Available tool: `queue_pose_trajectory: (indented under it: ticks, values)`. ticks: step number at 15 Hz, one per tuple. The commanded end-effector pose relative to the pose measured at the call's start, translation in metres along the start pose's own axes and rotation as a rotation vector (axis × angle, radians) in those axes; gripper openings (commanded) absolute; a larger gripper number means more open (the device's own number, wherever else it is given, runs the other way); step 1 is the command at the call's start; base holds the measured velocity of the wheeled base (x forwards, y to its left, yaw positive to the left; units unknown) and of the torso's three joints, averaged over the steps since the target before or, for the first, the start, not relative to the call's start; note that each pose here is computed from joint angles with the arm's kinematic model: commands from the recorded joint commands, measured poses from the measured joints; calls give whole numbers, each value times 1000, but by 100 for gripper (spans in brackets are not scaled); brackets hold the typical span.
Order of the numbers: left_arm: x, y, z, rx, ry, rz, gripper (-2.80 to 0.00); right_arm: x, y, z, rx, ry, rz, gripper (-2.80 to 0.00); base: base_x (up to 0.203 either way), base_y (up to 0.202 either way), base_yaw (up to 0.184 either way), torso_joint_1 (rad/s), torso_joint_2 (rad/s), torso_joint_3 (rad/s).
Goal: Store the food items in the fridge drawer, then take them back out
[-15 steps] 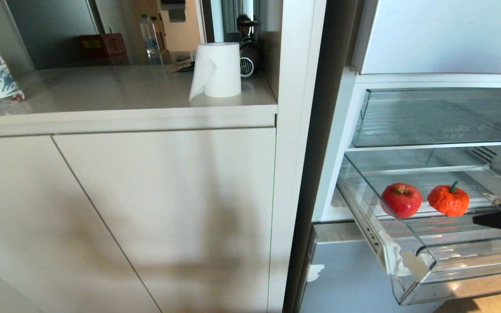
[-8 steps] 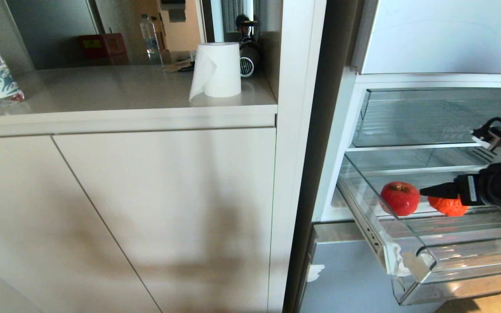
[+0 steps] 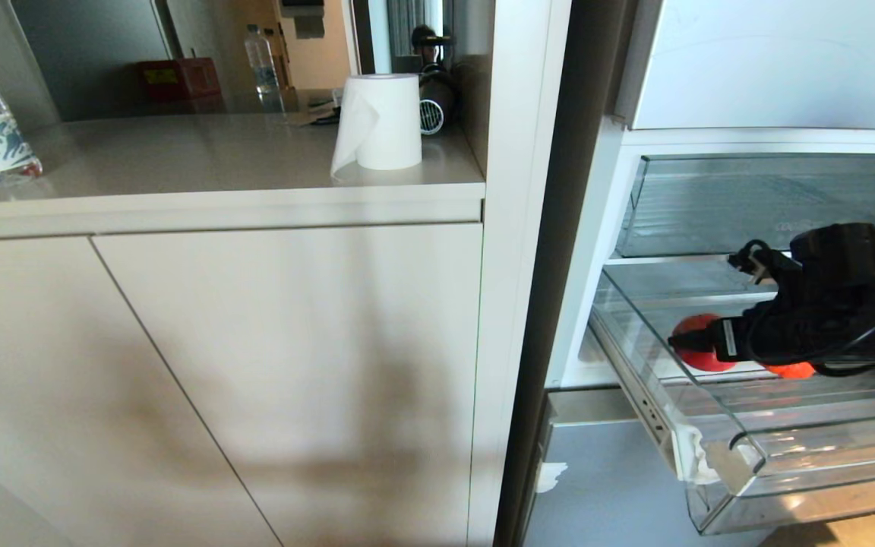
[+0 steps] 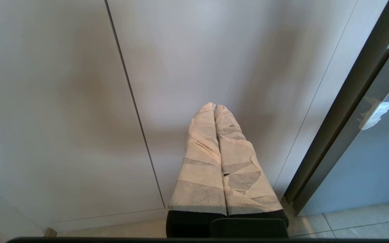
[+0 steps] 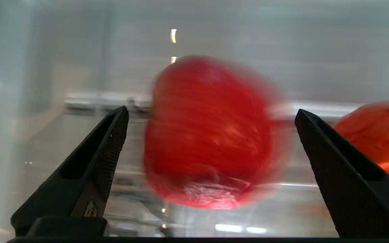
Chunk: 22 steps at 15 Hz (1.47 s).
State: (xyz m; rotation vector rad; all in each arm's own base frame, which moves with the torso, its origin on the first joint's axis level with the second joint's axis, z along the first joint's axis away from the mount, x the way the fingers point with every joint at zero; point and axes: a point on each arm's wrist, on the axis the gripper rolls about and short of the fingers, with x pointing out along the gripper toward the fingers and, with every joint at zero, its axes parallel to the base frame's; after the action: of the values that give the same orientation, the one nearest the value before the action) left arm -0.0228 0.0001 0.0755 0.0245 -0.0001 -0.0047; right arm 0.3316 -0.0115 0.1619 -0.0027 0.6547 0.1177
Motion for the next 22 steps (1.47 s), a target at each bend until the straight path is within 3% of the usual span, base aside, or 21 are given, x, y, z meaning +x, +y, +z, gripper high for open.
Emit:
queue_pose_trajectory:
  ticks: [1, 8, 12, 15, 22]
  values:
    - [0, 0, 0, 0, 0, 0, -280, 7, 3, -3, -3, 16, 12, 0, 0, 0, 0, 0, 0, 0]
    - [0, 0, 0, 0, 0, 0, -280, 5, 5, -4, -1, 16, 15, 0, 0, 0, 0, 0, 0, 0]
    - [0, 0, 0, 0, 1, 0, -280, -17, 7, 1, 9, -32, 8, 0, 0, 0, 0, 0, 0, 0]
    - [0, 0, 0, 0, 2, 0, -280, -28, 4, 4, 16, -57, -107, 0, 0, 0, 0, 0, 0, 0]
    - [0, 0, 0, 0, 1, 0, -280, -35, -18, 5, 60, -67, -232, 0, 0, 0, 0, 0, 0, 0]
